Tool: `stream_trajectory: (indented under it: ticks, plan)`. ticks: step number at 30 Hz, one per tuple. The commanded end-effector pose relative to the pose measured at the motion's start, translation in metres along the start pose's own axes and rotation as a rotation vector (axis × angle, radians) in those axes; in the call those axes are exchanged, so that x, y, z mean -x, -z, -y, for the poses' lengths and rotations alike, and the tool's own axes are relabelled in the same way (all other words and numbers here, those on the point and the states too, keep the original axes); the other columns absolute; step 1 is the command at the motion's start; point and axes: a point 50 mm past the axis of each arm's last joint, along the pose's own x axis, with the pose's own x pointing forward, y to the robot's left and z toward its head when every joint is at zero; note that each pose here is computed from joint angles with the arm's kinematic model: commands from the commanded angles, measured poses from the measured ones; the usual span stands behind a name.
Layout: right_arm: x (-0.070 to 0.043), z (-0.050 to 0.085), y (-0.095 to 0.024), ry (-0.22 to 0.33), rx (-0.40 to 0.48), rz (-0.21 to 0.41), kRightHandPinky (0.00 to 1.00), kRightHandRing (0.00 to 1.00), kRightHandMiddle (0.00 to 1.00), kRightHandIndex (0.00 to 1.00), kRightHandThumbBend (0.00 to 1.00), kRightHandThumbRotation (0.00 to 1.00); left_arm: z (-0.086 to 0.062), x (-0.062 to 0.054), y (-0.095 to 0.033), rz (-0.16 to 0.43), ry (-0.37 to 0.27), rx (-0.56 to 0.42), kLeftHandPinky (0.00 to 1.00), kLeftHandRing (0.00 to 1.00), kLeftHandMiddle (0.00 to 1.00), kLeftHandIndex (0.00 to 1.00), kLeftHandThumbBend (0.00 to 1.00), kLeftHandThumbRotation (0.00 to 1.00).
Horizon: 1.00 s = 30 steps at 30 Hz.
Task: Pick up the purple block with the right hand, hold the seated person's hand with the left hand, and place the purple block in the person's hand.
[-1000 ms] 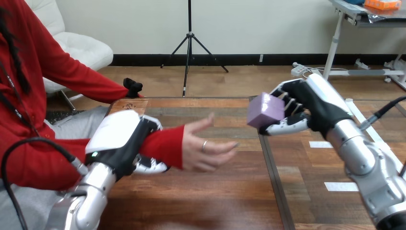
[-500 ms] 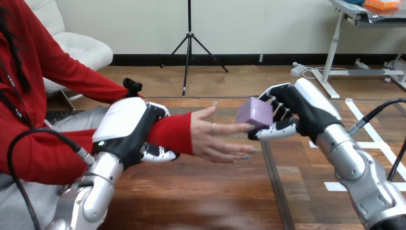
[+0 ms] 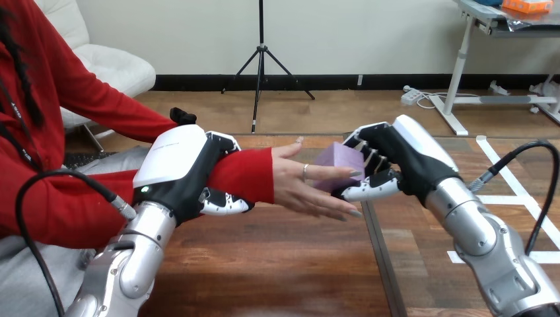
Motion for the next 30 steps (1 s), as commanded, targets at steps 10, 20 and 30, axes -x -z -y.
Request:
stream_trajectory:
  ticks: [10,20,30]
  plan:
    - [-0.004,0.007,-0.050,0.030,0.017,0.209,0.32,0.36,0.42,0.47,0.62,0.00,-0.052,-0.029,-0.054,0.220,-0.205,0.014,0.34,0.41,0.47,0.49,0.68,0.00]
    - [0.000,0.003,-0.057,0.004,0.008,0.248,0.32,0.35,0.42,0.47,0.62,0.00,-0.047,-0.028,-0.053,0.203,-0.184,0.018,0.34,0.41,0.47,0.49,0.69,0.00]
    - [0.005,-0.001,-0.063,-0.015,0.002,0.280,0.31,0.35,0.41,0.47,0.61,0.00,-0.042,-0.027,-0.050,0.187,-0.170,0.027,0.35,0.42,0.48,0.49,0.70,0.00]
